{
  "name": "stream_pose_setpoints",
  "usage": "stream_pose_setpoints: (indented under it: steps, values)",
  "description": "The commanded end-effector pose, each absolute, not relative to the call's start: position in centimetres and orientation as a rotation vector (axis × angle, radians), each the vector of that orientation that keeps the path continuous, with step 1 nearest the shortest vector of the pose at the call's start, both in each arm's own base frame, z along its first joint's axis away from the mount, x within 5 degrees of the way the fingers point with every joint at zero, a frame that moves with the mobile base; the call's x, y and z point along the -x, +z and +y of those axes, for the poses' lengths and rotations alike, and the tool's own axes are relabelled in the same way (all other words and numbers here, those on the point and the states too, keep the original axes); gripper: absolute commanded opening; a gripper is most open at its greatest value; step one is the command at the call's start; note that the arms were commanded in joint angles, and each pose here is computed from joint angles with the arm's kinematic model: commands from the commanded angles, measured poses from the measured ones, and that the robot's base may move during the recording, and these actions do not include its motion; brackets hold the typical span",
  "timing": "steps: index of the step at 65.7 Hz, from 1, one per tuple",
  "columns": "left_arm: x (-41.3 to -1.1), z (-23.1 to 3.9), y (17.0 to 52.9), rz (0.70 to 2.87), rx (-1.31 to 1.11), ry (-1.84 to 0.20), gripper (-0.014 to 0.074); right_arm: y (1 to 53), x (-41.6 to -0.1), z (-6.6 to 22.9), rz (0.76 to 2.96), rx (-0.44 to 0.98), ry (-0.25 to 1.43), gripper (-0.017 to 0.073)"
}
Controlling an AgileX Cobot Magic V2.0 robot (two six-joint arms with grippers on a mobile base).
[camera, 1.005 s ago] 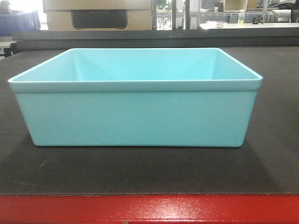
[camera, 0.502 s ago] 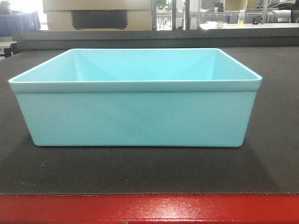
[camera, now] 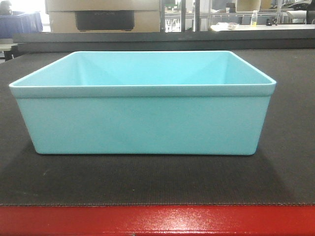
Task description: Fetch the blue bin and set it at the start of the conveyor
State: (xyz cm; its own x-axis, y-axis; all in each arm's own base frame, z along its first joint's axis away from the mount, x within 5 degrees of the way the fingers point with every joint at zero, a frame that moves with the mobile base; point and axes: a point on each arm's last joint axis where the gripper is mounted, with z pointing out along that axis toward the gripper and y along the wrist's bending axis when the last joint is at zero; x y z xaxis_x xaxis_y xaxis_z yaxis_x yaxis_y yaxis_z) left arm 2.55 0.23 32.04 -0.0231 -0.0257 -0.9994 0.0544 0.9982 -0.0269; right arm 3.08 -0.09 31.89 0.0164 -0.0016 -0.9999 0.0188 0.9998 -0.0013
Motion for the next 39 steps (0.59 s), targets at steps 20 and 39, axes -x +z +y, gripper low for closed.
stream_pose_setpoints:
  steps: [20,39]
  values:
    - [-2.6,0.2,32.2,1.57,-0.022,-0.069,-0.0111,32.1,-3.0,-0.1,1.534,-0.003,-0.038,-0.0162]
    - [-2.9,0.2,30.6,1.584,0.002,-0.048,-0.0111,32.1,-3.0,-0.1,1.534,-0.003,-0.038,-0.0162]
